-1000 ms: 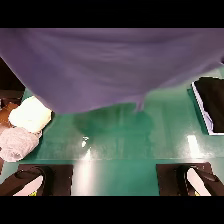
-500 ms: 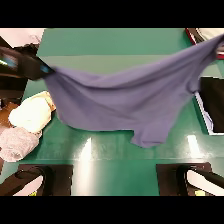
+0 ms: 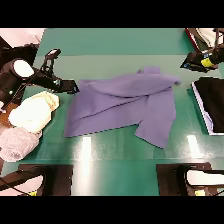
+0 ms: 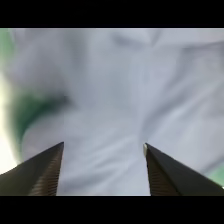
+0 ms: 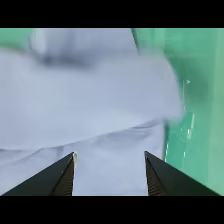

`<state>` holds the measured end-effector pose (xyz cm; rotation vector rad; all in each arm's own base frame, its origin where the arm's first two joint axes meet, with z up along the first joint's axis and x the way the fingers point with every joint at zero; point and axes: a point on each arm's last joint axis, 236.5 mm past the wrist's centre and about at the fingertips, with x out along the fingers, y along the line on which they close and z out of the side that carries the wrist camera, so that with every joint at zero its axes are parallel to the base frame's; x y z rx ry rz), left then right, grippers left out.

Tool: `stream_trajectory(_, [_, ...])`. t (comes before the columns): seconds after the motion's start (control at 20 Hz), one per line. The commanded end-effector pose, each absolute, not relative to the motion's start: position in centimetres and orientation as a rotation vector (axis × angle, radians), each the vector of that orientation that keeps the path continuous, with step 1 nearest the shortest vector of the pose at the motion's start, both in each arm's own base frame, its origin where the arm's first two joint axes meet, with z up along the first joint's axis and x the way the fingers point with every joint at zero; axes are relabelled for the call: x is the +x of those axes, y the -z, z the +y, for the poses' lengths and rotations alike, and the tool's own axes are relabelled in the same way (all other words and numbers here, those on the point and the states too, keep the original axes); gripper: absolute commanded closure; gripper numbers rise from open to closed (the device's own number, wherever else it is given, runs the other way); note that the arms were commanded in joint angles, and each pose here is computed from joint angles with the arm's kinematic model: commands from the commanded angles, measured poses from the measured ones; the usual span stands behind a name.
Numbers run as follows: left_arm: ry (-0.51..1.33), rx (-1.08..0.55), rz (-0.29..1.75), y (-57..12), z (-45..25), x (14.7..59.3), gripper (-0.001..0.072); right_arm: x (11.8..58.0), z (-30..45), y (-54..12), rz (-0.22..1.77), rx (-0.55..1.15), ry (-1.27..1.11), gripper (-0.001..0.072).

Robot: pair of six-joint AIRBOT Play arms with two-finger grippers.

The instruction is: Fold the shirts.

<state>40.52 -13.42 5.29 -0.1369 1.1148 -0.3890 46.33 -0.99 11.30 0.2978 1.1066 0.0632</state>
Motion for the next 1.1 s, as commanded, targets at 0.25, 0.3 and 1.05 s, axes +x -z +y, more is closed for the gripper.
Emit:
stream_trajectory(0.25, [0.257,-0.263,1.366,-3.0,-4.9,36.3,0.0116,44.0,-3.2,-16.0,1.016,0.268,-0.034,0.0401])
stream_trajectory(0.3, [0.282,-0.325,1.388,-2.0,-5.2,34.8,0.0115,43.6,-3.1,-16.8,0.997,0.253,-0.041,0.0402])
stream_trajectory(1.05, [0.267,-0.538,1.552,8.2,-8.0,22.2,0.0115,42.3,-0.2,-18.9,0.972,0.224,-0.117,0.0402])
